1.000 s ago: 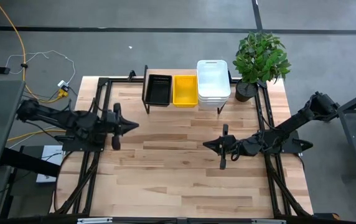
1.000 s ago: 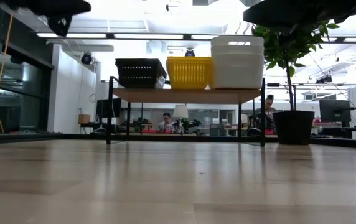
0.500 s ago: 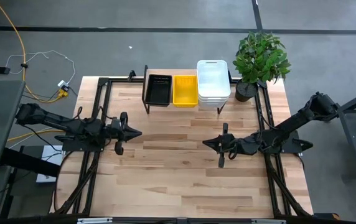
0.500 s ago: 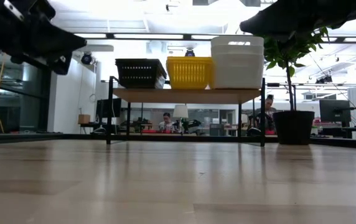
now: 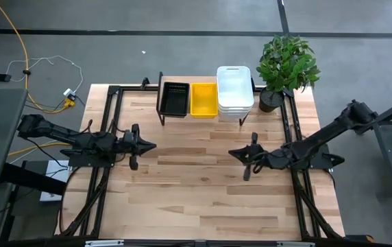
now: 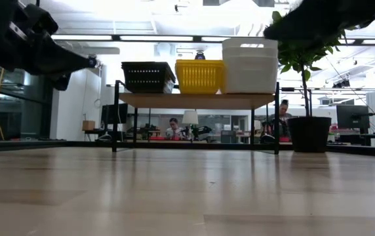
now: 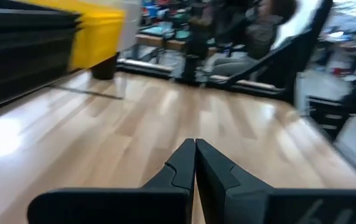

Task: Stack baskets on shelf by color
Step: Return to Home Position

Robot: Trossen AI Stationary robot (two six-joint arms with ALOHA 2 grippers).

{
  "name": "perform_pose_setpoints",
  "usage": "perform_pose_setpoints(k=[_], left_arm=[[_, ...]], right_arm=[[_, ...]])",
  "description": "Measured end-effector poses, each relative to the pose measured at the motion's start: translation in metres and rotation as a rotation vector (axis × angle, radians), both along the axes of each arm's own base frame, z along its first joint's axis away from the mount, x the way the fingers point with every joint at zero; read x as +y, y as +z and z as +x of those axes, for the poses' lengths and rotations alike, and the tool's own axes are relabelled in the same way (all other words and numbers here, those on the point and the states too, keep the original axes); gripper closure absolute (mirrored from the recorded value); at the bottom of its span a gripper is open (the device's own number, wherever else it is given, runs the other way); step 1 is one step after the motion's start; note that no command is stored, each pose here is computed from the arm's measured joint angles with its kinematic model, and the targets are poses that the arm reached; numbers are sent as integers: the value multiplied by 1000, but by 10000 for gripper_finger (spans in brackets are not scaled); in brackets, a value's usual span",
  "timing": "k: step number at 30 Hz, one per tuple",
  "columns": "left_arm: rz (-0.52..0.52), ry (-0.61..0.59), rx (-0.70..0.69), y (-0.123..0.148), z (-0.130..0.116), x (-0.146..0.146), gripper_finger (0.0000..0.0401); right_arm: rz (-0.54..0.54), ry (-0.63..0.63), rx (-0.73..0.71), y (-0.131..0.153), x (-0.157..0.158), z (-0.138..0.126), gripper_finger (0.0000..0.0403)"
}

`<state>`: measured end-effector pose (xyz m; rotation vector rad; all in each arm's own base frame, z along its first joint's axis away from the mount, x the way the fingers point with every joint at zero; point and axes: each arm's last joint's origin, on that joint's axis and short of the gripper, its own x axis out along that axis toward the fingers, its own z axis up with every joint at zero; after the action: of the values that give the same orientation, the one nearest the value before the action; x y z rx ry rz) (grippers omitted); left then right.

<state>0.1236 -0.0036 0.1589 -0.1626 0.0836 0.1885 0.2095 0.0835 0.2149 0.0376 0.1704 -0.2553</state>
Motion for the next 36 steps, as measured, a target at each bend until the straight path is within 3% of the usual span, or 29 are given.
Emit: perform_pose_setpoints(k=[3,9,17,29,36], left_arm=[[-9,58,27,-3,-1,2,401],[-80,63,49,-6,-1,2,400],[-87,63,47,-7,-1,1,401],[-87,63,47,-6,-1,1,400],[-88,63,46,-6,-1,1,400]], right_arm=[[57,20,15,12,-5,-19,402],[123,49,-35,18,-18,-57,402],[89,343,-225,-17,-31,-86,402],[106,297,-300,-19,-62,-118,402],[41,287,-295,-37,-61,-116,402]])
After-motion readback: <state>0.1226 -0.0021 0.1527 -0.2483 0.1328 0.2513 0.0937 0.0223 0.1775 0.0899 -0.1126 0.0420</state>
